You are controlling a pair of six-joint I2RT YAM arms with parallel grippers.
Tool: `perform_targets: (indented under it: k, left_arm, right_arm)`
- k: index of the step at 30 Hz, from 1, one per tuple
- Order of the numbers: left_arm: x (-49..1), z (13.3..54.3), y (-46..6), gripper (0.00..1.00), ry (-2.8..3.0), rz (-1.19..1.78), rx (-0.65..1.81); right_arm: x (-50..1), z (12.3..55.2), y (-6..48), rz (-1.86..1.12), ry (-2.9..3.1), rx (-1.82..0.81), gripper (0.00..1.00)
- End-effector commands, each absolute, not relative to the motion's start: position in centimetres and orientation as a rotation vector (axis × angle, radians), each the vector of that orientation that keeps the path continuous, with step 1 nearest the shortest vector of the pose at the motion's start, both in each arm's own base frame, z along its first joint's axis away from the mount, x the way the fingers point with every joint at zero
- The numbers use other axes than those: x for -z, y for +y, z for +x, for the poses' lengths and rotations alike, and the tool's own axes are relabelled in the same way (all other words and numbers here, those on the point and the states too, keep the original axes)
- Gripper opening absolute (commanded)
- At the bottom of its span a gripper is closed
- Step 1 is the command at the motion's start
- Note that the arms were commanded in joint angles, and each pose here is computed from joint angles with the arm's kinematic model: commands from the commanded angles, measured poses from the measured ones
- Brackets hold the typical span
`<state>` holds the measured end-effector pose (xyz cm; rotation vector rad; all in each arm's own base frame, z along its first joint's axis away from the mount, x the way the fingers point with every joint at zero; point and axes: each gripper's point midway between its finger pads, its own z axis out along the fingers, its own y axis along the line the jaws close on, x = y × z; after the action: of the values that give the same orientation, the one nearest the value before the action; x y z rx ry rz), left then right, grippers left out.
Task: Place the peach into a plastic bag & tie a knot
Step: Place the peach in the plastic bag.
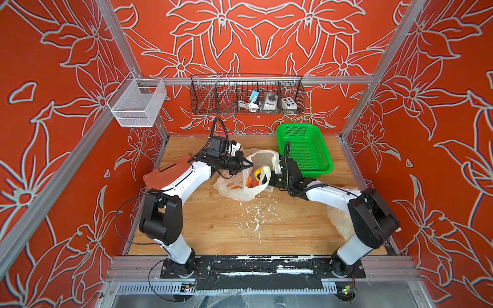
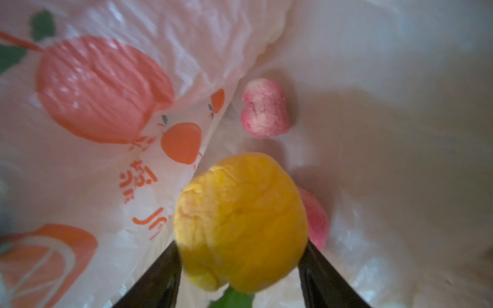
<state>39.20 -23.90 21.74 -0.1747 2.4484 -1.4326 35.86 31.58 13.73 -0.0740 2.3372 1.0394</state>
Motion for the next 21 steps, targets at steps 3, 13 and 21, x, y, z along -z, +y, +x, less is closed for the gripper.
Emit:
perform_targets:
  k: [3, 13, 21]
  left_arm:
    - [-22.2, 40.6, -22.3, 0.00, 2.424, -0.166, 1.427]
    - [-21.9, 41.2, -21.1, 0.00, 2.472, -0.052, 1.452]
    - [-22.7, 41.1, -21.4, 0.00, 2.478, 0.034, 1.478]
  right_arm:
    - [-14.7, 33.4, 30.2, -0.178, 2.393, -0.990, 0.81]
    - [-19.0, 28.0, 25.0, -0.581, 2.372, -0.899, 0.60]
    - [-22.8, 25.1, 24.7, -0.906, 2.032, -0.825, 0.65]
